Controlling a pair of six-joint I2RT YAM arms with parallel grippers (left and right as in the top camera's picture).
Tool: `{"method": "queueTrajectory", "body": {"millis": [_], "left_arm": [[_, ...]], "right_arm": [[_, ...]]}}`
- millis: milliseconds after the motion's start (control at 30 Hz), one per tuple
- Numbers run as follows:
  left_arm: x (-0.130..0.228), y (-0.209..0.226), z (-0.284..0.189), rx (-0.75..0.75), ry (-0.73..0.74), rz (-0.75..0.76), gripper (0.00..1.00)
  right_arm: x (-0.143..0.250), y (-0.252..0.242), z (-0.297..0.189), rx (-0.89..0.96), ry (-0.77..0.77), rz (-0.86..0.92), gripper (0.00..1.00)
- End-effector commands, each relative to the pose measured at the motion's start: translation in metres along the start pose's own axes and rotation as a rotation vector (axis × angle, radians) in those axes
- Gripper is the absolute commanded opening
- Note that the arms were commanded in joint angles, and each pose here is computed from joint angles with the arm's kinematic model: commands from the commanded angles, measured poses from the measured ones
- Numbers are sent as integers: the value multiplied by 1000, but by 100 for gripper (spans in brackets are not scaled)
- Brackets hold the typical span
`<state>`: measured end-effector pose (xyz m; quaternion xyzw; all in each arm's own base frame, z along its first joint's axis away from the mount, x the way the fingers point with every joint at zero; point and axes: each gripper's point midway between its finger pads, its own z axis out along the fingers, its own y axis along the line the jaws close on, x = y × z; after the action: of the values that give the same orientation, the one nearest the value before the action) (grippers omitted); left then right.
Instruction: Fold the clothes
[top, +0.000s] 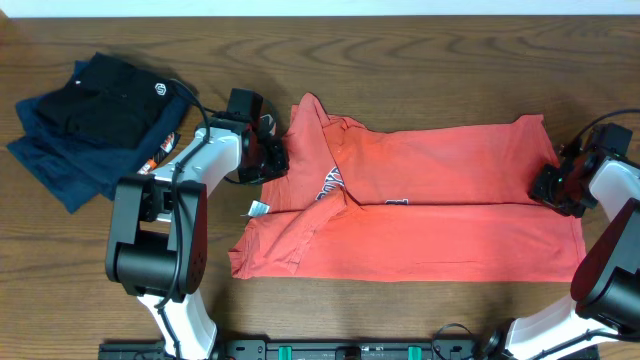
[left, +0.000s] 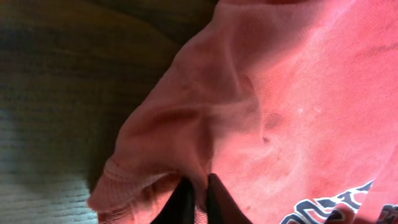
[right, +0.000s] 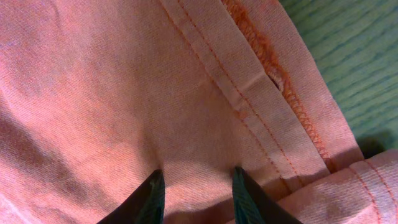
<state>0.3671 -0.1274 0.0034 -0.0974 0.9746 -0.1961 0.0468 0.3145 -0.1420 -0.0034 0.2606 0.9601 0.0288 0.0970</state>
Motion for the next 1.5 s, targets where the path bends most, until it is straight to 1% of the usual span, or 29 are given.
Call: {"method": "queueTrajectory", "body": {"millis": [0, 233, 500, 567, 667, 733, 1100, 1133, 1167, 1200, 1233, 1267, 1333, 1467], "left_arm": [[1, 7, -1, -4, 6, -14, 6], [-17, 27, -35, -28, -78, -54, 6], [-12, 46, -40, -76, -58, -103, 6], [-9, 55, -41, -126, -51, -111, 6], [-6, 75, -44, -240, -57, -119, 6], [-5, 83, -46, -284, -58, -122, 6], [-6, 87, -48, -307, -68, -127, 6], [-6, 87, -48, -309, -69, -128, 10], [-6, 87, -48, -309, -69, -128, 17], [-6, 87, -48, -310, -67, -129, 32], [-5, 87, -48, -310, -66, -128, 41], [-5, 87, -48, -310, -67, -128, 45], [-8, 87, -52, -306, -80, -130, 48], [-21, 80, -76, -282, -157, -128, 48]], "right_arm": [[21, -4, 18, 23, 81, 6, 35], [21, -4, 18, 26, 82, 6, 35], [21, -4, 18, 26, 81, 6, 35], [21, -4, 18, 28, 81, 6, 35], [21, -8, 18, 46, 81, 5, 35], [21, -7, 18, 45, 81, 5, 35], [21, -8, 18, 46, 82, 5, 35], [21, -8, 18, 46, 81, 5, 35], [21, -8, 18, 46, 81, 5, 35], [21, -8, 18, 46, 81, 5, 35], [21, -7, 18, 45, 81, 5, 35], [21, -7, 18, 45, 81, 5, 36], [21, -7, 18, 45, 81, 5, 40], [20, -7, 17, 45, 79, 5, 41]]}}
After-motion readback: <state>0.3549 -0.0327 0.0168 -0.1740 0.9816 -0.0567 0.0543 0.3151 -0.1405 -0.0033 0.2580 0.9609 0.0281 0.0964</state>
